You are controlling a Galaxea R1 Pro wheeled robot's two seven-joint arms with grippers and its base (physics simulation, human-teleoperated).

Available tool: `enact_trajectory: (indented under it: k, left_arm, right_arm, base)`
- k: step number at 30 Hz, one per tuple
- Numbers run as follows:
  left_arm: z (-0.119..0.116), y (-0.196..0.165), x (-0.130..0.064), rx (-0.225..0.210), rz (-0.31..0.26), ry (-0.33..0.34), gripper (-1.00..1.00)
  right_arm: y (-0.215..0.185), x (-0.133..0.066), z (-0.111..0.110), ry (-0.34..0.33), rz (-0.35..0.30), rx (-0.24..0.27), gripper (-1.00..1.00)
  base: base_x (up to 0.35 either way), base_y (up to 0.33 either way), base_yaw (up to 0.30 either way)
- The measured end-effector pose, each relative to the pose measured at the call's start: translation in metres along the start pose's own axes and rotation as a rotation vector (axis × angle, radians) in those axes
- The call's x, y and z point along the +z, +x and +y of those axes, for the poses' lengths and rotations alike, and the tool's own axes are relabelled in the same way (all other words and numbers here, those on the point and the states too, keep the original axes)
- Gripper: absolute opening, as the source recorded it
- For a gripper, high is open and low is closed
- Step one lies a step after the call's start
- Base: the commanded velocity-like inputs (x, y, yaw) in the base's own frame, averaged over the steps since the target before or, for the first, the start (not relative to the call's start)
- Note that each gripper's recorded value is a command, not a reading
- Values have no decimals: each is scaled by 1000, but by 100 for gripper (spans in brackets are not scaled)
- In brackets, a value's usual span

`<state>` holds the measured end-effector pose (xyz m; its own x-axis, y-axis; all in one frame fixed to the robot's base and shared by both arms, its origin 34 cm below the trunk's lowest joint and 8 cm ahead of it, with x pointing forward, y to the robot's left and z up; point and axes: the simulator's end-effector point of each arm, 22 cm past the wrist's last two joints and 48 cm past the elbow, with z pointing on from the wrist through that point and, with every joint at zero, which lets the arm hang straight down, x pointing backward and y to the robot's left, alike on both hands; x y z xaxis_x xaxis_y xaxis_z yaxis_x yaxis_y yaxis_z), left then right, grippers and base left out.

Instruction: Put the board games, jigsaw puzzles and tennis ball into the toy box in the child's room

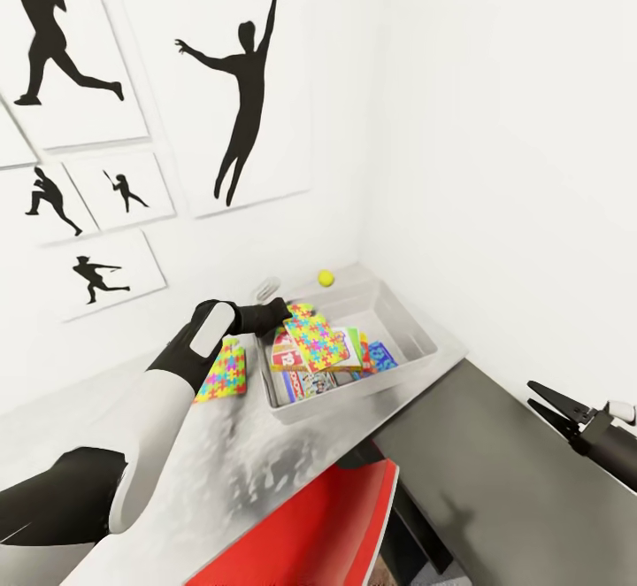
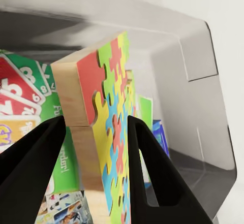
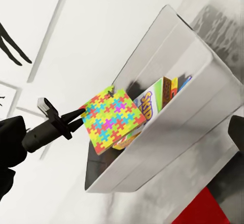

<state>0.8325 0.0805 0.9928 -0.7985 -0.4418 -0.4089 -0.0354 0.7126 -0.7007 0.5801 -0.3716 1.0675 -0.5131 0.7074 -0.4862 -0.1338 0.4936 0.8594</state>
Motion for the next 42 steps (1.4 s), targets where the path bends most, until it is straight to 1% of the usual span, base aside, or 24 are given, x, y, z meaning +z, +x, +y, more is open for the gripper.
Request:
enact_trajectory:
  k: [6, 14, 15, 23, 31, 33, 36, 38, 41, 42]
  left_arm:
    - [2, 2, 3, -6, 4, 1, -100]
    - [1, 0, 3, -1, 0, 2, -100]
    - [1, 0, 2, 0, -1, 2, 100]
    - [-3, -4, 0, 6, -10, 10, 100]
    - [-10, -20, -9, 31, -41, 25, 100]
    - [-3, -26, -13, 34, -50, 18, 100]
    - [15, -39, -24, 33, -67, 3, 100]
    - [22, -44, -29, 33, -67, 4, 100]
    - [37, -54, -45, 37, -58, 15, 100]
    - [38, -57, -48, 39, -59, 21, 100]
  right_arm:
    - [-4, -4, -4, 8, -17, 6, 100]
    - [-4, -4, -5, 10, -18, 6, 100]
    - [-4, -4, -5, 10, -18, 6, 100]
    - [-4, -4, -5, 10, -18, 6, 100]
    - [-4, -4, -5, 10, -18, 5, 100]
    - [-4, -4, -5, 10, -18, 5, 100]
    - [-4, -4, -5, 10, -17, 5, 100]
    - [-4, -4, -5, 10, -16, 5, 100]
    - [-3, -4, -5, 9, -16, 6, 100]
    - [-3, -4, -5, 10, -16, 6, 100]
  base:
    - [0, 0, 0]
    - [0, 0, 0]
    - [0, 0, 0]
    - [0, 0, 0]
    - [0, 0, 0]
    - [0, 0, 0]
    - [0, 0, 0]
    - [0, 0, 0]
    - [0, 0, 0]
    - [0, 0, 0]
